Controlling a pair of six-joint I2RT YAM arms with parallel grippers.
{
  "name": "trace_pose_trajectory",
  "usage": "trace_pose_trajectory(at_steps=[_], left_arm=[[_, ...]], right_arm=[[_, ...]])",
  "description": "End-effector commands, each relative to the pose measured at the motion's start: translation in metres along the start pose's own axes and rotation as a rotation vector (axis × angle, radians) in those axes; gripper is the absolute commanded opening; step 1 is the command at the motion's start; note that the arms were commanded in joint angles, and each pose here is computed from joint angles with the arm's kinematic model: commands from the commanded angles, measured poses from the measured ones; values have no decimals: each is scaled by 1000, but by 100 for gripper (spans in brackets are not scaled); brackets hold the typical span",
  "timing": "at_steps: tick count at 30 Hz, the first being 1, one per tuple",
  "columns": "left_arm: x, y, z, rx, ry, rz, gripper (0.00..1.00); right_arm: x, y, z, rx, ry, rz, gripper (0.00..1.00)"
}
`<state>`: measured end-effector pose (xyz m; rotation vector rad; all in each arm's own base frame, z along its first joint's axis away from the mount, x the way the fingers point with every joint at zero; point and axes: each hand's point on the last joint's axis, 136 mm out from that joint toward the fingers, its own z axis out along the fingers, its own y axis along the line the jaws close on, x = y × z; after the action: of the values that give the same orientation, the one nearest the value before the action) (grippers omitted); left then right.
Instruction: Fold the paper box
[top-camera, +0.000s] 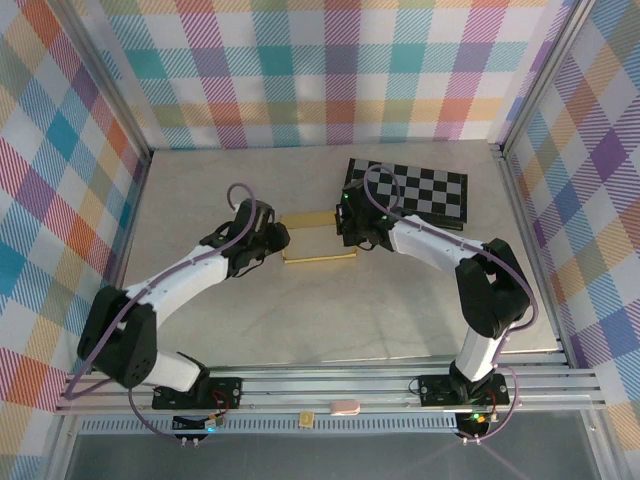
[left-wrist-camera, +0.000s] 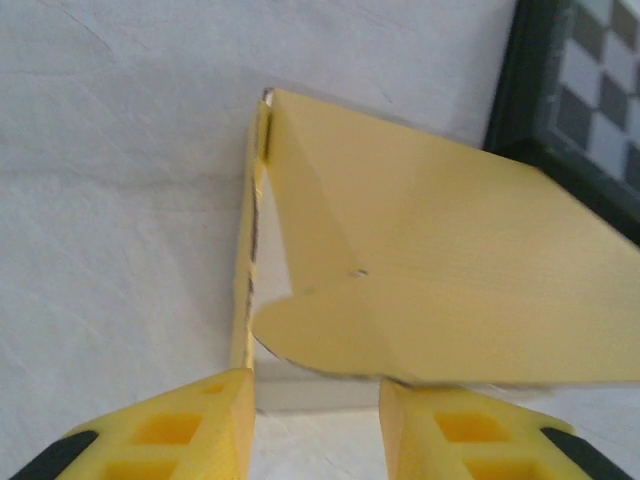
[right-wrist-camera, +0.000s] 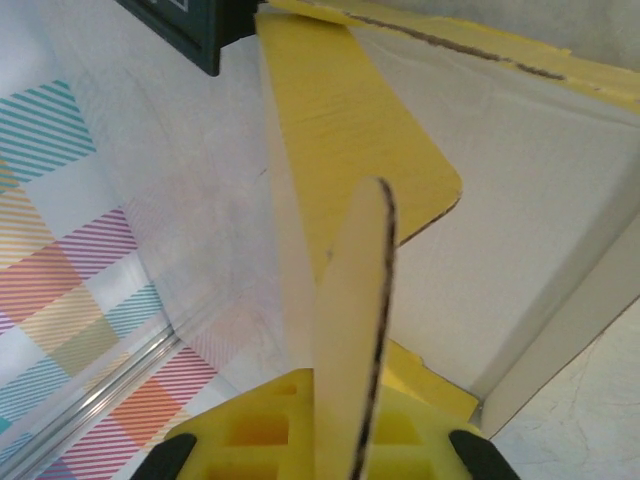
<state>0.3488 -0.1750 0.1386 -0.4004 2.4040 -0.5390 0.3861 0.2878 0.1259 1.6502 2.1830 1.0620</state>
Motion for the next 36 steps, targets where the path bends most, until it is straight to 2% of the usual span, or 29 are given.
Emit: trace_pose_trajectory(at_steps=[1, 3, 7, 12, 16, 20, 22, 28, 36], left_arm=[[17, 2, -25, 19, 60, -121, 39], [10, 0, -39, 27, 44, -168, 46], [-10, -6, -45, 61, 62, -279, 50], [-22, -8, -7, 108, 180, -390, 48], [-26, -3, 17, 90, 215, -402, 48], [-17, -1, 40, 98, 279, -438, 48], [-20, -3, 50, 129, 261, -460, 48], [-28, -11, 60, 173, 236, -489, 39], [-6, 5, 62, 128, 287, -478, 22]], right_arm=[[0, -29, 3, 82, -1, -18, 5], [0, -33, 4, 98, -1, -26, 5], [1, -40, 4, 123, 1, -40, 5], [-1, -49, 5, 146, -2, -55, 5], [-2, -55, 6, 164, -3, -63, 6], [-2, -57, 5, 171, -1, -66, 6], [-2, -56, 5, 171, 1, -67, 6], [1, -56, 6, 179, 14, -76, 6], [1, -61, 6, 202, 28, -79, 6]])
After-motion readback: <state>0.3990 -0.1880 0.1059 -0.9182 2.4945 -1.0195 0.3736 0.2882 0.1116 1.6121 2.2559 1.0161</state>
